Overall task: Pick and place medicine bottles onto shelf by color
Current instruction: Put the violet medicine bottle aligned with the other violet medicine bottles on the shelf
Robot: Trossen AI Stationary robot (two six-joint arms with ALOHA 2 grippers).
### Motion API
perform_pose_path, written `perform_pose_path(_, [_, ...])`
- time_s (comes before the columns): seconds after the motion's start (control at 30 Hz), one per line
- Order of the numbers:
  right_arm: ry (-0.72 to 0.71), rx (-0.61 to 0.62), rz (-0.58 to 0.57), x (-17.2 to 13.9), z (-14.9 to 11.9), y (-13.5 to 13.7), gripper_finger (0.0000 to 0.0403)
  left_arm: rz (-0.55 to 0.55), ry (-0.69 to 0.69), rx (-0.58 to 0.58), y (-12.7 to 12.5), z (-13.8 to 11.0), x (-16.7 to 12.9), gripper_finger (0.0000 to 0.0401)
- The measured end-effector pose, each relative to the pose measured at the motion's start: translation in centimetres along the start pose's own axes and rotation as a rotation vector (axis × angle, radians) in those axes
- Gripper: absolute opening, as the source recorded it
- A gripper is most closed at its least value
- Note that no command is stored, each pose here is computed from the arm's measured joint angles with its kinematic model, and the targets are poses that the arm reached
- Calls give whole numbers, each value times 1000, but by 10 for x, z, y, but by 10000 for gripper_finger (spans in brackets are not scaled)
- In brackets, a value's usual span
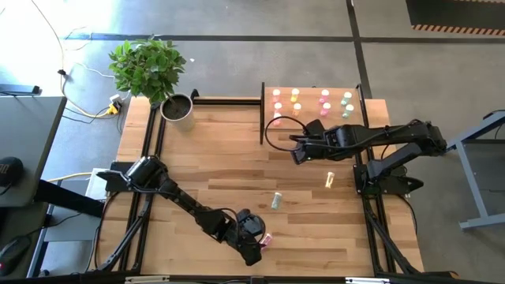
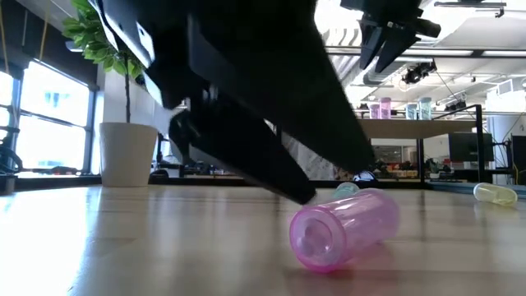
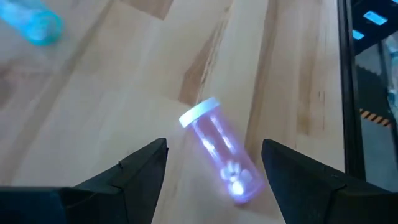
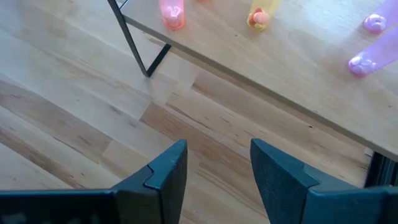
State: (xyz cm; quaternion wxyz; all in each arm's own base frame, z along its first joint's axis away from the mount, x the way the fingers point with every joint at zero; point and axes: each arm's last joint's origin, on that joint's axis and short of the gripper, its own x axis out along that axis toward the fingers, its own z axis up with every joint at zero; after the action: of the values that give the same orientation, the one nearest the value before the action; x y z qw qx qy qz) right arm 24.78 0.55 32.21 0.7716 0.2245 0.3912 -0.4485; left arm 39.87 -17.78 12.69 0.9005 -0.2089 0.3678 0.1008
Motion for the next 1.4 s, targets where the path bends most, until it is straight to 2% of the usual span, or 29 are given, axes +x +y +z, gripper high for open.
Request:
perform_pose_path(0.33, [-2,0,-1,0,0,0,167,23,27,-2,4,-11,13,255])
perform_pose_path(0.53, [-3,0,-2,0,0,0,167,51,64,109,7,-14,13,250])
perform_pose_path(0.87, [-4,1,0,0,0,0,167,56,111,281,10,-16,12,185])
perform_pose_path(1.2, [-8,7,8,0,1,1,167,56,118,320,11,-17,13,112])
perform_pose_path(1.4, [24,-4,65,-5,2,0,167,39,103,304,10,-12,10,96])
